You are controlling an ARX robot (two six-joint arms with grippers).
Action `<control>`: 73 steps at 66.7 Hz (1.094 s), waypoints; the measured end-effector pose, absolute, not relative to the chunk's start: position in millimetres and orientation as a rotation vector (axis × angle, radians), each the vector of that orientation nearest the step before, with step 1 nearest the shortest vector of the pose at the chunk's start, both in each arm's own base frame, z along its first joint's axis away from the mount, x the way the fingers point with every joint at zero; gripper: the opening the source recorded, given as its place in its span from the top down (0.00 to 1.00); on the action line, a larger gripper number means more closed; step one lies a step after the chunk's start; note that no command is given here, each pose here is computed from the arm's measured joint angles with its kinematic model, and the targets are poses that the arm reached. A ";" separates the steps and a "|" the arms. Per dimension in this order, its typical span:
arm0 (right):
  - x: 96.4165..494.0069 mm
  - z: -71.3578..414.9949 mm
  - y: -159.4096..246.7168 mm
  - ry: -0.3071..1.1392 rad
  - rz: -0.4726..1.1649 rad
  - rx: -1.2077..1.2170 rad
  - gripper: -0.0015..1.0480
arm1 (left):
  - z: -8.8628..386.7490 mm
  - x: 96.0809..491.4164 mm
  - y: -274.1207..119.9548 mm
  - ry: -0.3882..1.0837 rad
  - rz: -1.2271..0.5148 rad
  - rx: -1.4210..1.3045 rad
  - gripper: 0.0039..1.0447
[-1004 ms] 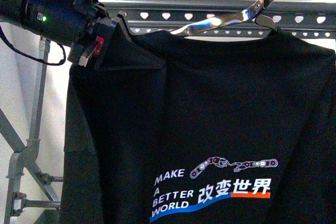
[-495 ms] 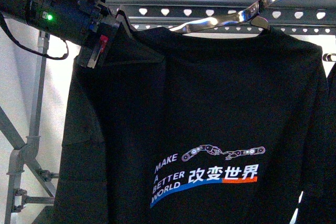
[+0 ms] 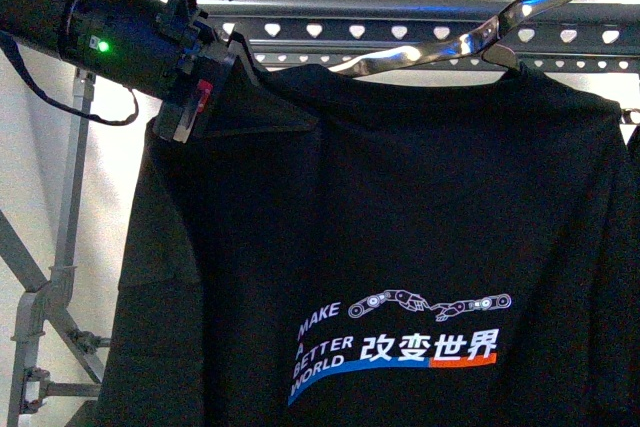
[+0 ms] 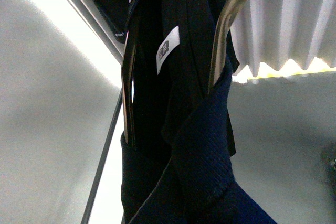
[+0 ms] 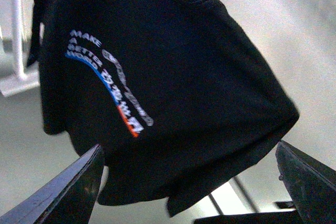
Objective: Hang clothes on hanger
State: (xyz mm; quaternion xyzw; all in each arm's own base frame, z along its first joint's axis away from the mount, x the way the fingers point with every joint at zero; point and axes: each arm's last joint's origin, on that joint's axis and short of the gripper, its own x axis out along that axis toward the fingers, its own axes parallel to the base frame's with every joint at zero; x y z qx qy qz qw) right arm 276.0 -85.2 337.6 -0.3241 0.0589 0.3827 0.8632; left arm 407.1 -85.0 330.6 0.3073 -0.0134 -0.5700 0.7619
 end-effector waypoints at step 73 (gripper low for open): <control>434.0 332.8 -22.6 0.137 0.800 -0.998 0.34 | 330.6 407.3 -84.0 -0.028 -1.237 0.668 0.96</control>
